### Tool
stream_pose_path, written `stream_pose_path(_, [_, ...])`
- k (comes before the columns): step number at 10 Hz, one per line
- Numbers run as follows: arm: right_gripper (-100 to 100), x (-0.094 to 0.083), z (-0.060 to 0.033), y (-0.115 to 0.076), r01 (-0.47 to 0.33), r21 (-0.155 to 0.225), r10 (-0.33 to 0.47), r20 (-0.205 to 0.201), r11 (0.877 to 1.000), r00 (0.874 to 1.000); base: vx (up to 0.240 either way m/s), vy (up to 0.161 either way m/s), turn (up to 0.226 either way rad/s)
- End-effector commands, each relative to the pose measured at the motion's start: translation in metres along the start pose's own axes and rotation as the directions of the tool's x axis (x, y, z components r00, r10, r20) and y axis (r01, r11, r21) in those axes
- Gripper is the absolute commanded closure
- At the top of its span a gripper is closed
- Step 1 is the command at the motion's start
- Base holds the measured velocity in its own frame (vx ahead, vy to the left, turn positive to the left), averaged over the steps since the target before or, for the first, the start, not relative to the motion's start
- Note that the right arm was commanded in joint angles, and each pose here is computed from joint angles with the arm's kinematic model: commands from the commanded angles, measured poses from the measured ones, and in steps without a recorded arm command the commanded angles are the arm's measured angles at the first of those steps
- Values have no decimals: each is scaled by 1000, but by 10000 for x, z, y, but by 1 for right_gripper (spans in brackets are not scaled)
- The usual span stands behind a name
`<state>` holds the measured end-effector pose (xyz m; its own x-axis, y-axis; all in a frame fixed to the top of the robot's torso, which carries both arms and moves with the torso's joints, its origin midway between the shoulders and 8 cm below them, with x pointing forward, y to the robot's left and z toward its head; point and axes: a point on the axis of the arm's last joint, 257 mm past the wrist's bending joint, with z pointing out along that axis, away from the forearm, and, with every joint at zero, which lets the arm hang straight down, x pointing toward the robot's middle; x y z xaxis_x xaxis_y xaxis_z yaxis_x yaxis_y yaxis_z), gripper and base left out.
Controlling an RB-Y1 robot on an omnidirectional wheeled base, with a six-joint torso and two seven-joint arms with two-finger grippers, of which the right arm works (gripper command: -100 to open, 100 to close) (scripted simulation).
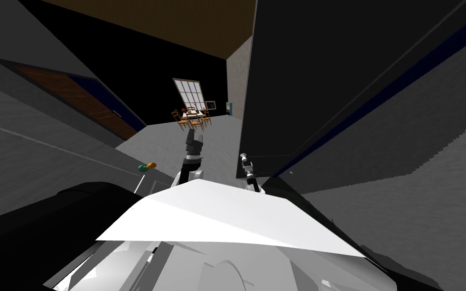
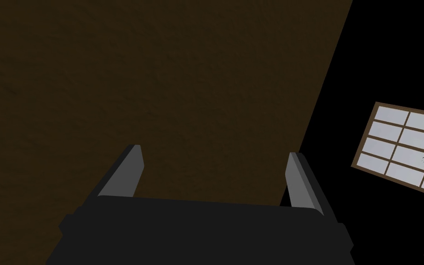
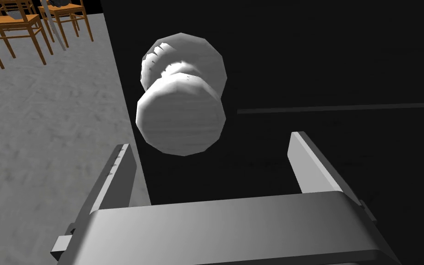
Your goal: Push the door open
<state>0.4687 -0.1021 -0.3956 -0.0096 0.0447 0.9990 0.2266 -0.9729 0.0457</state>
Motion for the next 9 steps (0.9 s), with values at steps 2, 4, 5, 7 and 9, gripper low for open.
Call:
stream_pose_path(2, [-100,34,17,-90,-22,-3,22,-8,1000,1000,211,62,18])
stream_pose_path(4, [100,21,7,-59,-14,-2,14,-5,1000,1000,42,8,13])
stream_pose_path(5, [100,21,7,-59,-14,-2,14,-5,1000,1000,-40,7,9])
stream_pose_path(7, [100,21,7,-59,-14,-2,14,-5,1000,1000,-24,-3,-7])
stream_pose_path(9, [100,21,7,-59,-14,-2,14,-5,1000,1000,-5,-2,0])
